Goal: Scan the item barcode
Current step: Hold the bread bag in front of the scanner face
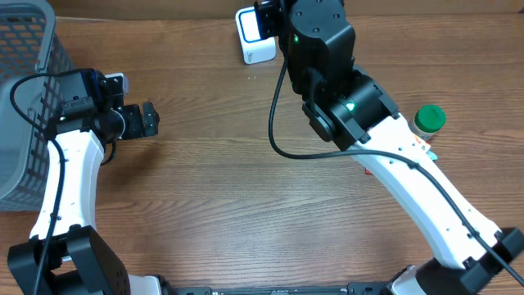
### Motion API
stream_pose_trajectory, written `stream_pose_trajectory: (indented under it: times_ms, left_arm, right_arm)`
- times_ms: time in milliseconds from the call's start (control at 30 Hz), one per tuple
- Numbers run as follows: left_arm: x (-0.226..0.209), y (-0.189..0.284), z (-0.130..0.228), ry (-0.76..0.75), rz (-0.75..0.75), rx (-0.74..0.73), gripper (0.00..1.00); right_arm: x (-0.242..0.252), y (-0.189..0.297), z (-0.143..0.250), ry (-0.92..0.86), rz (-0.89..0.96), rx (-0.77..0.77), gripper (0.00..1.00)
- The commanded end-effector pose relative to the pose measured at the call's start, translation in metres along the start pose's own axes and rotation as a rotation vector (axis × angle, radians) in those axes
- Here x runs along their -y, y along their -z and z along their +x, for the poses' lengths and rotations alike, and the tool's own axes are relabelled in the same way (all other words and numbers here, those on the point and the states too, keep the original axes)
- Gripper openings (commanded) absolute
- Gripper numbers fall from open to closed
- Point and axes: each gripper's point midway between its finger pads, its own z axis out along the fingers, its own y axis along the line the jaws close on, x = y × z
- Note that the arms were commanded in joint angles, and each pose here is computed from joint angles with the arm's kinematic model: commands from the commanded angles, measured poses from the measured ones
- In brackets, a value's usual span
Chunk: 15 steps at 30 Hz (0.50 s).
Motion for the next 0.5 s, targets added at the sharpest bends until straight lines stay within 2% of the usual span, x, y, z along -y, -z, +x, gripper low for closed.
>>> stream_pose_trajectory:
  times_ms: [0,467]
  left_arm:
    - [0.002,0.001,-0.006,-0.016,0.009,0.012,1.0]
    - [0.002,0.001,-0.006,-0.016,0.009,0.012,1.0]
  right_arm:
    - [0.005,-0.024,0.023,0.179,0.079,-0.039,0.03]
    - [-0.012,-0.121,0.144,0.537,0.209,-0.084,0.03]
